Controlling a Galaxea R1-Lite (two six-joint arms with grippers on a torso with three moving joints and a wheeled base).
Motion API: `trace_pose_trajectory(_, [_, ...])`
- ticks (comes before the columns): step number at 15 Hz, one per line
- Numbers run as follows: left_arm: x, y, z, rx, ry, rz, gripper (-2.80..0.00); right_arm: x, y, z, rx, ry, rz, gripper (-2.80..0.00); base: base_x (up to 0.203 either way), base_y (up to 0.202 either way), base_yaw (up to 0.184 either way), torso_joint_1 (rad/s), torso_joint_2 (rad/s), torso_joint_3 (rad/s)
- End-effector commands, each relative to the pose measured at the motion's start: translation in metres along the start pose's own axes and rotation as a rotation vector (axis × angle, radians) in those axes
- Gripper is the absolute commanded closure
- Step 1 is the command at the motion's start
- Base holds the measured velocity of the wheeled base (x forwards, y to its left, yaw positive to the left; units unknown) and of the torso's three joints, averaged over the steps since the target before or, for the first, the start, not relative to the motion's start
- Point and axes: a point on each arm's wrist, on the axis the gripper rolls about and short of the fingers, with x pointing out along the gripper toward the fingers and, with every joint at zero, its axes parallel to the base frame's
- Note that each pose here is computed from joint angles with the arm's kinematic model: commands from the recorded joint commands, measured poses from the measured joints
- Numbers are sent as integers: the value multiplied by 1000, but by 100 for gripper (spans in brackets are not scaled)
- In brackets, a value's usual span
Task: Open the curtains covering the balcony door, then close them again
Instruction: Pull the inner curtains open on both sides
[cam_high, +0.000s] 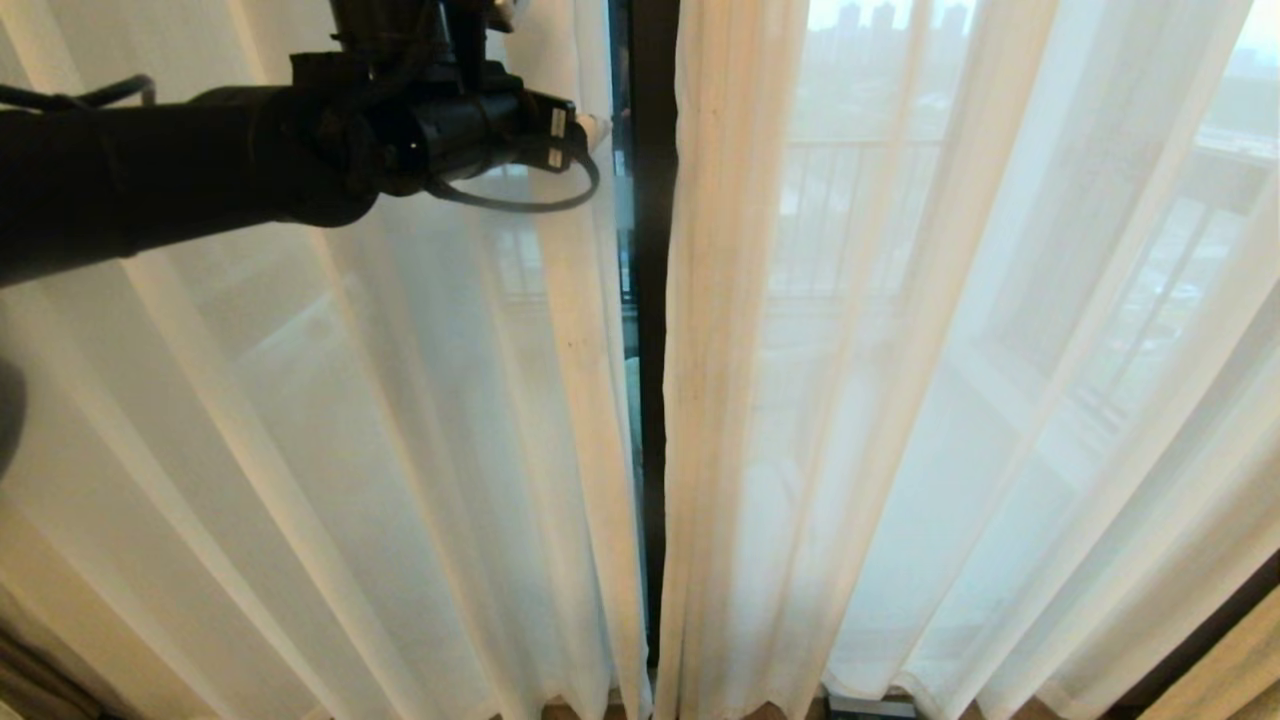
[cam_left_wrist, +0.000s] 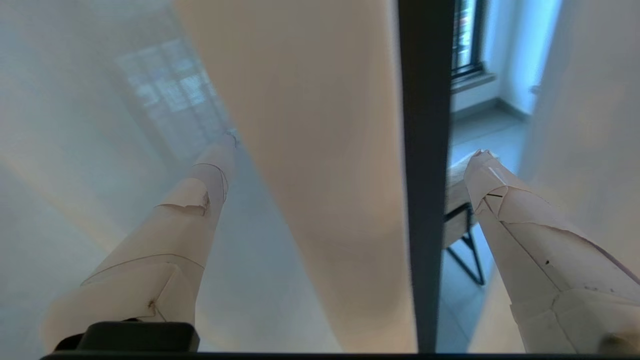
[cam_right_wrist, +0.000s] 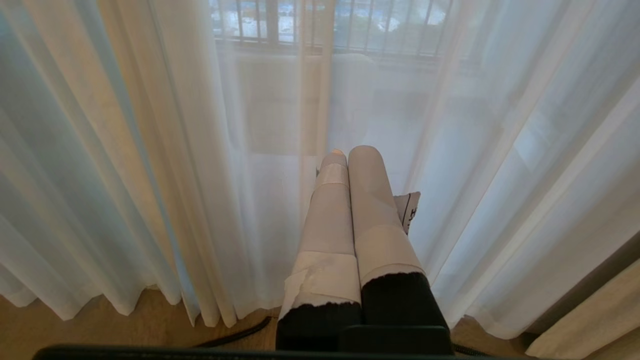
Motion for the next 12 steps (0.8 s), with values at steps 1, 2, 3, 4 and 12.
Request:
trace_pose_trajectory(1, [4,0,-5,2,11,5,-280,0,0,0,-1,2,1,0,0,0,0,0,0,0])
trace_pose_trajectory(2, [4,1,-5,2,12,10,-280,0,0,0,-1,2,1,0,0,0,0,0,0,0])
trace_pose_trajectory(3, [5,2,-6,2,14,14,-280,0,0,0,-1,2,1,0,0,0,0,0,0,0])
trace_pose_trajectory(4, [5,2,-6,3,19,28,-280,0,0,0,-1,2,1,0,0,0,0,0,0,0])
trace_pose_trajectory(12, [12,9,-10,3,4,113,0,0,0,0,-1,2,1,0,0,0,0,0,0,0])
